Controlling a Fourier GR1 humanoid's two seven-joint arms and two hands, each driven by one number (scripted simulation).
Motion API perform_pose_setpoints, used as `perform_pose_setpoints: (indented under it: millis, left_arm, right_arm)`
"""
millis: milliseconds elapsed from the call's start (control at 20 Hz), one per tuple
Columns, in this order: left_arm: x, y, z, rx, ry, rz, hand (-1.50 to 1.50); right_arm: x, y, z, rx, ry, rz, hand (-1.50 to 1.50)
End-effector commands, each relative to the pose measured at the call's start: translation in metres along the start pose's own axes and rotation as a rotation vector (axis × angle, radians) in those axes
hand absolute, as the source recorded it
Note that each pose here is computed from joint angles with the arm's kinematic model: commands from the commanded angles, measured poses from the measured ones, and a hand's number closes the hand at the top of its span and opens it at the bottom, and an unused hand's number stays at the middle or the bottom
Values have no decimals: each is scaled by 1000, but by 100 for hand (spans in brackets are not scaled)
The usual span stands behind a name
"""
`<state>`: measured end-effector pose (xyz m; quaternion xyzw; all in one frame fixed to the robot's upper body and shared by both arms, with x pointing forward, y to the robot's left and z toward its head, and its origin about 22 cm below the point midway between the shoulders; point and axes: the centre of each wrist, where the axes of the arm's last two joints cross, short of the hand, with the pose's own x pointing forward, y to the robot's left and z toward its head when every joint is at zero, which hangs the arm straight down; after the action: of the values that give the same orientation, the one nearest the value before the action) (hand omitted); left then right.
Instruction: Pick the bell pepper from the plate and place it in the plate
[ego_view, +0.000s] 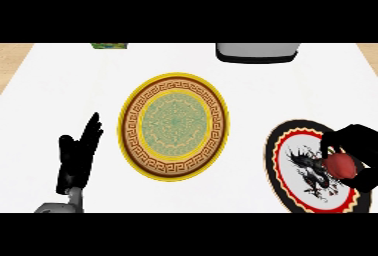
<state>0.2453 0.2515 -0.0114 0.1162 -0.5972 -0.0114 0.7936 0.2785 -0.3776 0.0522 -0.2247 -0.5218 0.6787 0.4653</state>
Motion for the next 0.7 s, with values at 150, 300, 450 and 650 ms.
perform_pose_setpoints:
  millis: [150,300,450,650]
  left_arm:
    - [1,8,0,16,3,-11,0]
    - [3,0,-3,-22,-15,-9,0]
    - [7,-6,-2,-54,-24,-21,0]
    - [7,-12,-4,-83,-23,-33,0]
  right_arm:
    - [52,-4,-38,-268,117,-34,150]
    - [118,4,-101,-307,172,-186,150]
    - [158,-2,-126,-381,229,-263,150]
    - [205,-39,-144,-523,318,-230,150]
